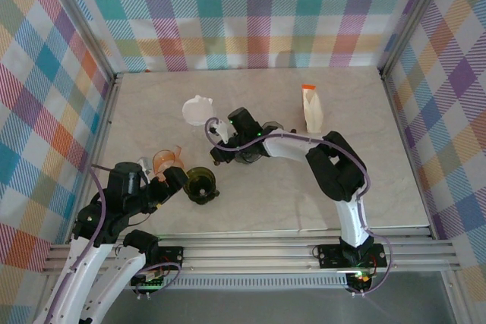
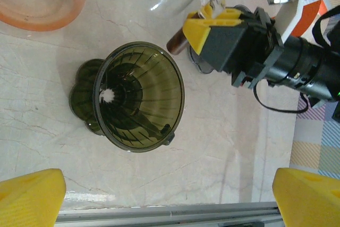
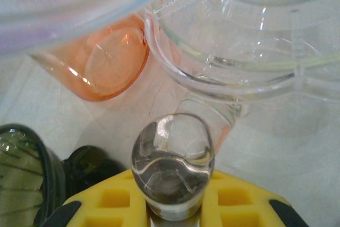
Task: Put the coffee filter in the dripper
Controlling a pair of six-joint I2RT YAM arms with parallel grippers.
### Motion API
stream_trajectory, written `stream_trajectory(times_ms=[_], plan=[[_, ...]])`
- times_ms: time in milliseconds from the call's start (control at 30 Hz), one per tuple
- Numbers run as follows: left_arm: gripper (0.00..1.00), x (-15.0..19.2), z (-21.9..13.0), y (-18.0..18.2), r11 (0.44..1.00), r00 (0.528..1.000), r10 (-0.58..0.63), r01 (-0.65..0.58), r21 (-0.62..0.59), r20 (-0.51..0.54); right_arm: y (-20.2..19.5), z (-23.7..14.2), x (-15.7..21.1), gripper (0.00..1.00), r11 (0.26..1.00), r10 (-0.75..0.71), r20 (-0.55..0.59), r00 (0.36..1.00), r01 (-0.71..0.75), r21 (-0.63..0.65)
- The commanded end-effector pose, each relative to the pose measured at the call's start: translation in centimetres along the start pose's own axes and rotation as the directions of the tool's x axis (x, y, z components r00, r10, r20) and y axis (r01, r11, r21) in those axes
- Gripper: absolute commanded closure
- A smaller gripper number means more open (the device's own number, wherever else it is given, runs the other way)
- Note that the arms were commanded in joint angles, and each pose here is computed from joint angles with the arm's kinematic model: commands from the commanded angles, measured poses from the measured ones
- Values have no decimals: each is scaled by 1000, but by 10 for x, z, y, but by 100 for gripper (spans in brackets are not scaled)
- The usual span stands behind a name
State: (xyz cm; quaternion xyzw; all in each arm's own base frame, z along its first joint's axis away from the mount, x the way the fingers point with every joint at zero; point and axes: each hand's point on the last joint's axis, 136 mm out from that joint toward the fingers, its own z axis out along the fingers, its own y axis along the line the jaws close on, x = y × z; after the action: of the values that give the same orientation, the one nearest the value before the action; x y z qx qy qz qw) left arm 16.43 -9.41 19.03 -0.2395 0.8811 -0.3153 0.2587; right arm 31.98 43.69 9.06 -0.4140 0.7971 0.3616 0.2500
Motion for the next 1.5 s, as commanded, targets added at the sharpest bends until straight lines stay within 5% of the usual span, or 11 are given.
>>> stream_trajectory(times_ms=[0,500,767,1067,1467], plan=[[0,4,-7,-4,1000,1000,-2,2,17,-13,-1,3,-6,86,1000,-1,-11,1000,1,-18],[0,3,-9,-6,1000,1000,-7,7,24,-10,7,-9,-12,49,1000,-4,38,999,5,-11],[0,2,-7,-2,1000,1000,-8,9,7,-1,22,-26,-11,37,1000,-22,81,996,23,-12],[0,-1,0,8,999,1000,11,-11,-39,10,52,-61,-11,31,1000,-3,152,988,7,-23],[18,-32,32,37,955,990,131,-110,-277,58,92,-104,47,30,995,78,184,980,-86,40]])
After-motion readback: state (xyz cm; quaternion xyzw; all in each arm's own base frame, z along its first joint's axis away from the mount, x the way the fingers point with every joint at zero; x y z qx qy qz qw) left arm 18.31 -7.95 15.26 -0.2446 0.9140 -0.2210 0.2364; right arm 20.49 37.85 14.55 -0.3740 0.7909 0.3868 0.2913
